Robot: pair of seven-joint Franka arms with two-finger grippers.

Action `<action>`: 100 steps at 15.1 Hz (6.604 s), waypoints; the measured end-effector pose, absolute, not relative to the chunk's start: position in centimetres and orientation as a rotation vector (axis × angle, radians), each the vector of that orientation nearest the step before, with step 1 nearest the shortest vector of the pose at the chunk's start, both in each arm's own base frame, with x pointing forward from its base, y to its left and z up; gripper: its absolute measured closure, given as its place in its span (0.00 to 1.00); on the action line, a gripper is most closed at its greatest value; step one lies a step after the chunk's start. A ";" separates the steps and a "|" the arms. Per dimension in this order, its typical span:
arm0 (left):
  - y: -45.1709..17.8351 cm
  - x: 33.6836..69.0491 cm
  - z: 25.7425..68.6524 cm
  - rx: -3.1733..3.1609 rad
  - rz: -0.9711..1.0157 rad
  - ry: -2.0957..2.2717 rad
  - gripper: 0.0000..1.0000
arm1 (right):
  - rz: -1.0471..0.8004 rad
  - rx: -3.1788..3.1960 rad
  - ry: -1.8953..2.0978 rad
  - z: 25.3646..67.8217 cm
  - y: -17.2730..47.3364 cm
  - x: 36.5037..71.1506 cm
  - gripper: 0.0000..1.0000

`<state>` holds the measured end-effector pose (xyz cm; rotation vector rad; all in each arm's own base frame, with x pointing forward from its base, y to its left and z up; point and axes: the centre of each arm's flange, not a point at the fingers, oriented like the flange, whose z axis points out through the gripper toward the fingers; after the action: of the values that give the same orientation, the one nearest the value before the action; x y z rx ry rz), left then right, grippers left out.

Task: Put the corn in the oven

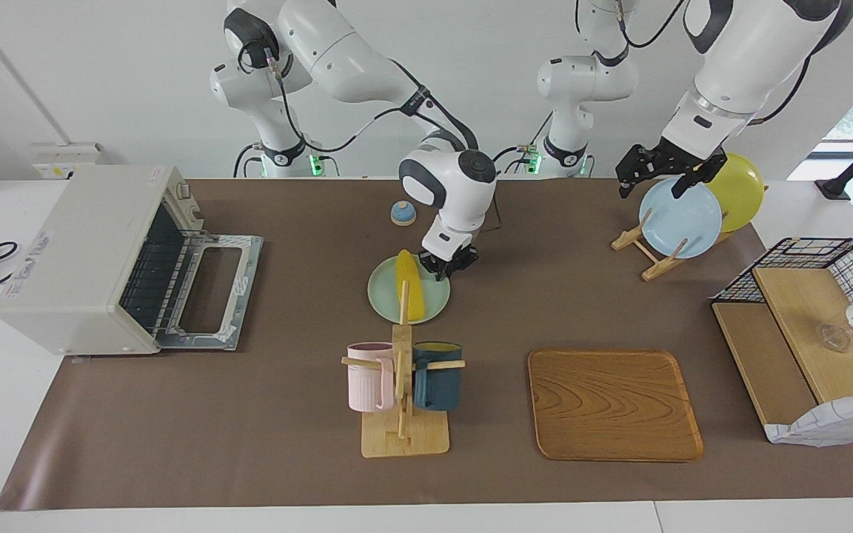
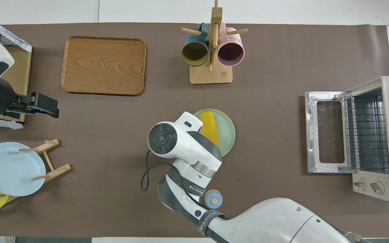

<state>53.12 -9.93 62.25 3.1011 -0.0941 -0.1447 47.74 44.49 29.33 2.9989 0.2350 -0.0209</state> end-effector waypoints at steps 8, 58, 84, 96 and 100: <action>-9.5 53.2 62.3 3.101 -0.144 -0.082 0.00 | -0.035 2.821 0.237 32.9 41.0 49.7 0.97; -9.3 53.1 62.2 3.102 -0.162 -0.077 0.00 | -0.140 2.855 0.347 37.8 4.6 53.3 0.99; -9.3 53.1 62.2 3.102 -0.163 -0.077 0.00 | -0.403 2.702 0.282 33.3 6.5 54.2 0.99; -9.3 53.1 62.2 3.102 -0.163 -0.077 0.00 | -0.446 2.774 0.407 45.7 -6.9 54.2 0.99; -9.3 53.1 62.2 3.102 -0.163 -0.077 0.00 | -0.355 2.997 0.272 50.7 -7.6 55.4 0.91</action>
<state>53.06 -9.32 62.18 3.1018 -0.0773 -0.1633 55.38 -7.58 50.68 2.9971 0.2718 -0.3553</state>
